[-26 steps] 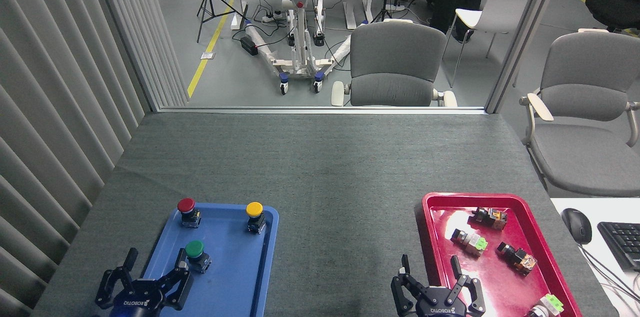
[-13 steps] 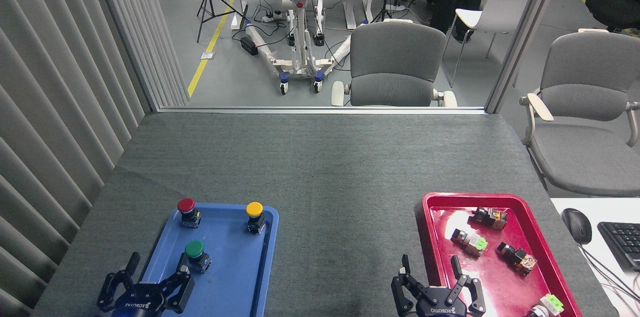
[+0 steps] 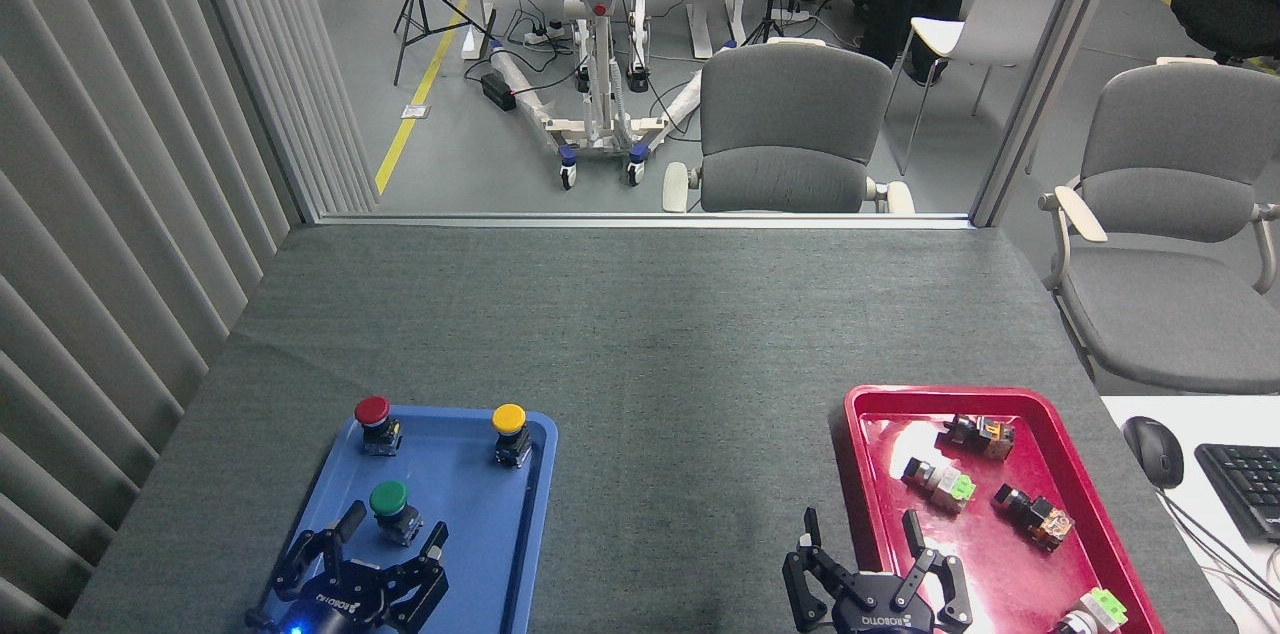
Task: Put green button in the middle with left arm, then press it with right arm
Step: 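Grasp the green button with the left gripper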
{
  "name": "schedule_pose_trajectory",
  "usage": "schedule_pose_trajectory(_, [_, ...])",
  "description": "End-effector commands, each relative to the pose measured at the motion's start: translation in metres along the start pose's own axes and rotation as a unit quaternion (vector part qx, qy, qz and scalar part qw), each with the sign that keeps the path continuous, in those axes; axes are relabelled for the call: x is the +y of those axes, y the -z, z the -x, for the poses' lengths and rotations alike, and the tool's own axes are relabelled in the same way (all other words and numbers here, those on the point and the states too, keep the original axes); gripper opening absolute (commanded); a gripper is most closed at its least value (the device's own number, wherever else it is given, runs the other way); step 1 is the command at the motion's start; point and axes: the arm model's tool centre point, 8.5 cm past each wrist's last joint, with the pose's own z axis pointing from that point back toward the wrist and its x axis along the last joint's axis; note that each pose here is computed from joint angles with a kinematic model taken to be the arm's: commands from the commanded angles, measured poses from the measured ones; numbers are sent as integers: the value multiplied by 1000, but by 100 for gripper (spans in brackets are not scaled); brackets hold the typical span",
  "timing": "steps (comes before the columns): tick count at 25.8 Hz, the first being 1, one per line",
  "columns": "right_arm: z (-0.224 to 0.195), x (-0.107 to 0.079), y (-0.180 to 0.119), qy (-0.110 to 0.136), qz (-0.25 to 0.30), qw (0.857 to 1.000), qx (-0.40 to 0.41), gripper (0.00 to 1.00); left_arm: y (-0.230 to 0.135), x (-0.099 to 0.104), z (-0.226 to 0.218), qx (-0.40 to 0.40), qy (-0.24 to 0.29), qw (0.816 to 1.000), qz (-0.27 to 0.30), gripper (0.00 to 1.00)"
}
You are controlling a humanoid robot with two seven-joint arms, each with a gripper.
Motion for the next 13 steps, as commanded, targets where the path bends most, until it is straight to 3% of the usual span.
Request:
schedule_pose_trajectory(1, [0,0,0,0,1,1000,0,99,9,-11,6,-4,-6,1000,18,100])
schedule_pose_trajectory(13, [0,0,0,0,1,1000,0,99,22,-24,31,45,-2,998,44,99])
